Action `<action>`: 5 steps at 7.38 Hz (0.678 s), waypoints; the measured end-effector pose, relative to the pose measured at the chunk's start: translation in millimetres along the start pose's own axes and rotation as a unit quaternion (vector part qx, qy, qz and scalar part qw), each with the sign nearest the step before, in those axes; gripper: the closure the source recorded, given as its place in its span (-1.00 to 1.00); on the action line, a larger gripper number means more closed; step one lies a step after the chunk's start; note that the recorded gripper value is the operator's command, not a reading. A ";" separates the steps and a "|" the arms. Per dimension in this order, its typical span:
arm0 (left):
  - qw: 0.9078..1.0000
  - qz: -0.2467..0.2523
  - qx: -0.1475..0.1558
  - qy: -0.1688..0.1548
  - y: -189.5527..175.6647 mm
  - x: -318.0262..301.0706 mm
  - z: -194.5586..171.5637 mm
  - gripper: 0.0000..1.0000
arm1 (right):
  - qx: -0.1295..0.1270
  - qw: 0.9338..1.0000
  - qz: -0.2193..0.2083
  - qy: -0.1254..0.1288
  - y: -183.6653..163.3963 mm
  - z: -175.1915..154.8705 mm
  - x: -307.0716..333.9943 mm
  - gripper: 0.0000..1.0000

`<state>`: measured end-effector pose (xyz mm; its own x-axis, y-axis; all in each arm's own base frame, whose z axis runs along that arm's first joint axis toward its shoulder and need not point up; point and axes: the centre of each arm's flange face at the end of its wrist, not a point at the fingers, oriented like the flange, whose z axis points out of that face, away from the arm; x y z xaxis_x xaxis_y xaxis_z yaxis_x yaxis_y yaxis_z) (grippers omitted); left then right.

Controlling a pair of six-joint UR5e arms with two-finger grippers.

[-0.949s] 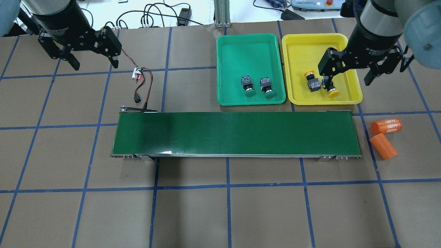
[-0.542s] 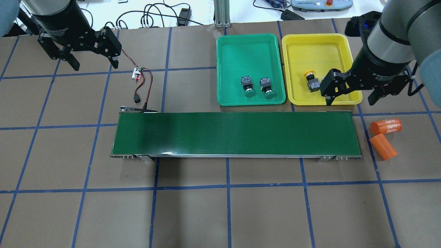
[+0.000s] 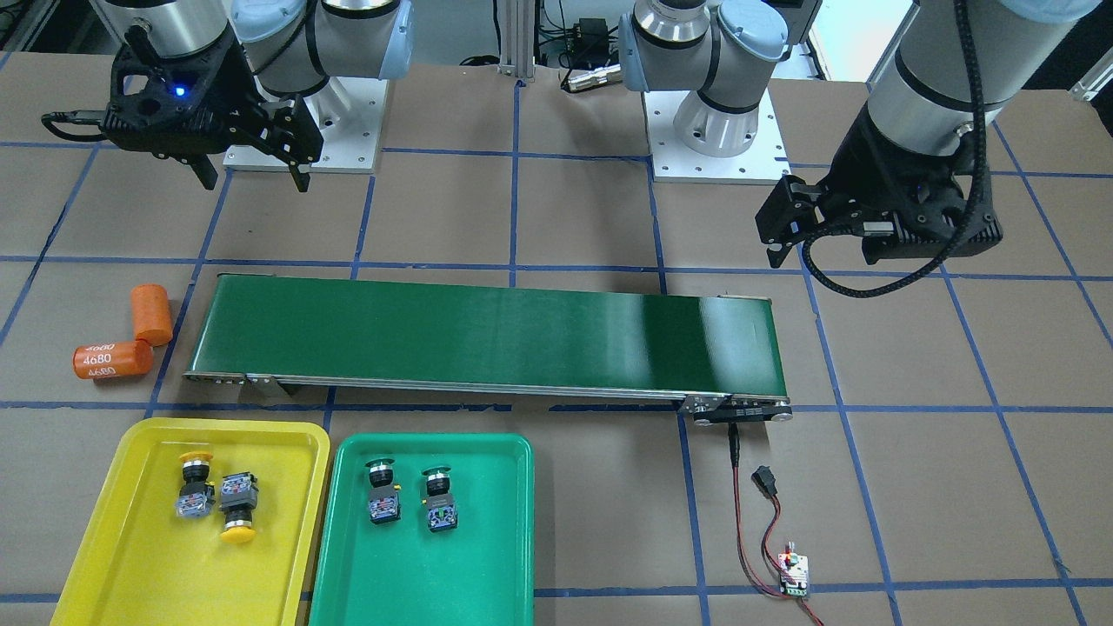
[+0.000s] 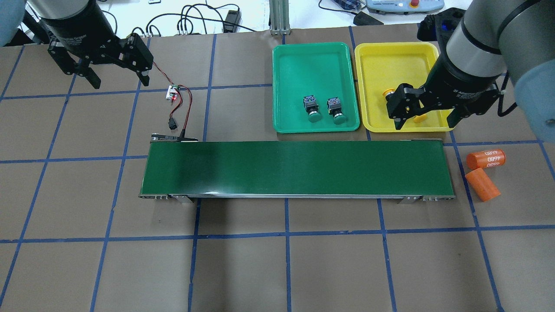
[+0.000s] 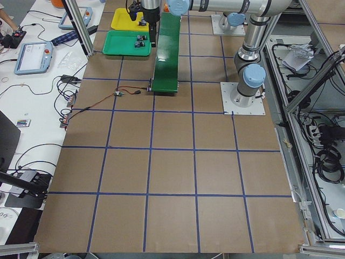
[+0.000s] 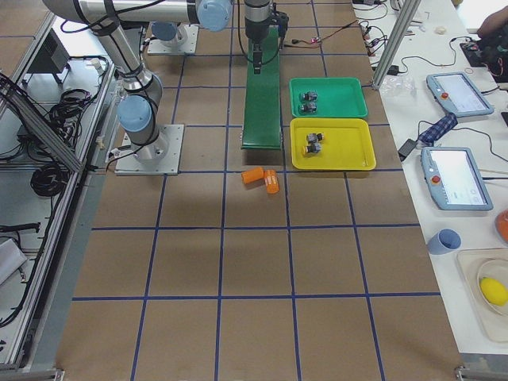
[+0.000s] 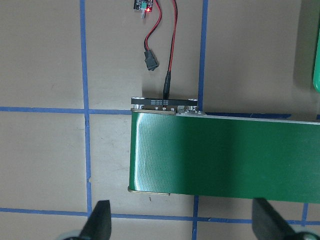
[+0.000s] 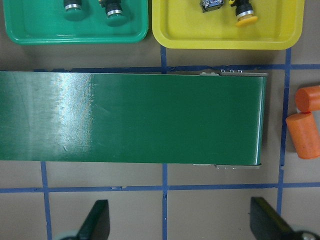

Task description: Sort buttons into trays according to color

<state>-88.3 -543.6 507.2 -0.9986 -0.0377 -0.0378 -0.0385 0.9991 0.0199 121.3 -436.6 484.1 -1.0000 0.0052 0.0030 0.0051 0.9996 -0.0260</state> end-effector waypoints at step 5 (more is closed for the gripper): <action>1.000 0.000 -0.001 -0.001 -0.4 -0.2 0.7 -1.00 | -0.001 1.000 -0.001 0.007 -3.2 1.9 2.5 -1.00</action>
<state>-88.1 -544.0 506.6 -0.9985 -0.0377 -0.0394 -0.0385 0.9990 0.0211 118.8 -439.8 482.3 -0.9998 0.0032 0.0176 0.0028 0.9997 -0.0238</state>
